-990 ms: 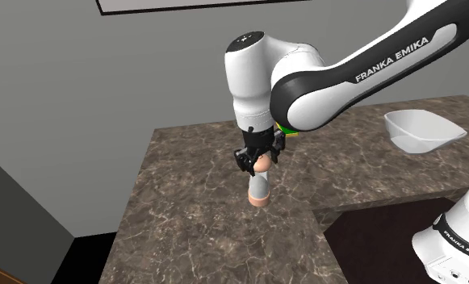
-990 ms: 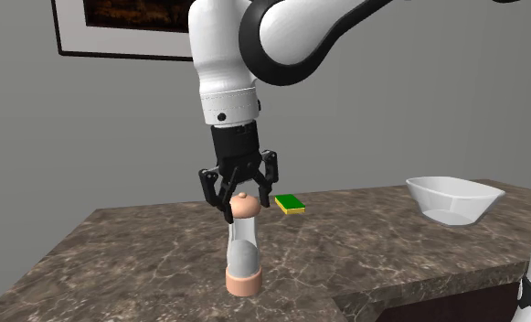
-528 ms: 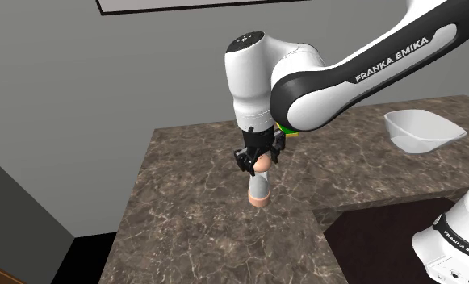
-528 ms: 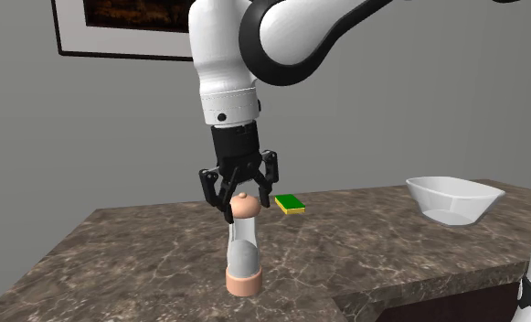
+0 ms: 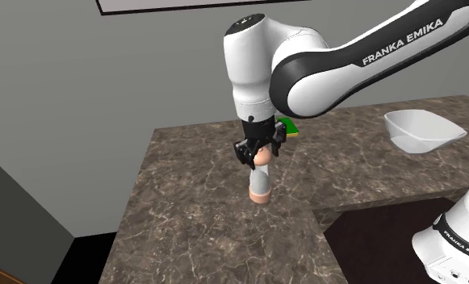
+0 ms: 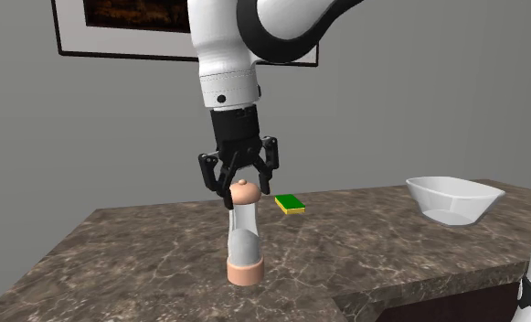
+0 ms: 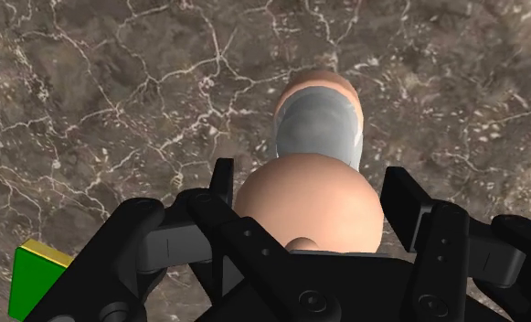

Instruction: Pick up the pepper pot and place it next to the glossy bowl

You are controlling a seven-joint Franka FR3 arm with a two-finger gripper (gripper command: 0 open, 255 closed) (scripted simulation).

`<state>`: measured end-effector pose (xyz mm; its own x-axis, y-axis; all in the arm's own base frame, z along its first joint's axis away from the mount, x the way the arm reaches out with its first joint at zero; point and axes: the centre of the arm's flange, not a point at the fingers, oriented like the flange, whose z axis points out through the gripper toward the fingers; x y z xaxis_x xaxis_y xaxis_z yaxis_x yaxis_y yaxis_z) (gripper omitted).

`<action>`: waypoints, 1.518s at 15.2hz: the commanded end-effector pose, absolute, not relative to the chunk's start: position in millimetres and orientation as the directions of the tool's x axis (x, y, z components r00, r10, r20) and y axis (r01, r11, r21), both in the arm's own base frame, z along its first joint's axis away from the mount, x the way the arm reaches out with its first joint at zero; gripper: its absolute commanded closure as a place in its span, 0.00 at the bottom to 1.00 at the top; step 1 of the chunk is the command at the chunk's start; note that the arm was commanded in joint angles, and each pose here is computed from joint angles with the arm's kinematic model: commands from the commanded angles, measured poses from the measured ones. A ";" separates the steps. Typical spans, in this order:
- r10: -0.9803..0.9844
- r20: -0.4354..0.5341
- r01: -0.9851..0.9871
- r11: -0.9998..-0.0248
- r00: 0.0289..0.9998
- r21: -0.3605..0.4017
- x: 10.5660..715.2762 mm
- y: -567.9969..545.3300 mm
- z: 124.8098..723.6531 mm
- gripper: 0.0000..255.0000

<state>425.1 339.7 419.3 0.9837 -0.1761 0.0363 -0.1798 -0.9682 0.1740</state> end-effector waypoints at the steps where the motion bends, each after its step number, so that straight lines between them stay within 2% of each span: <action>1: -0.176 0.036 -0.180 -0.968 0.984 0.174 425.4 339.9 429.9 1.00; 23: -0.176 0.036 -0.180 -0.968 0.984 0.174 425.4 339.9 546.0 1.00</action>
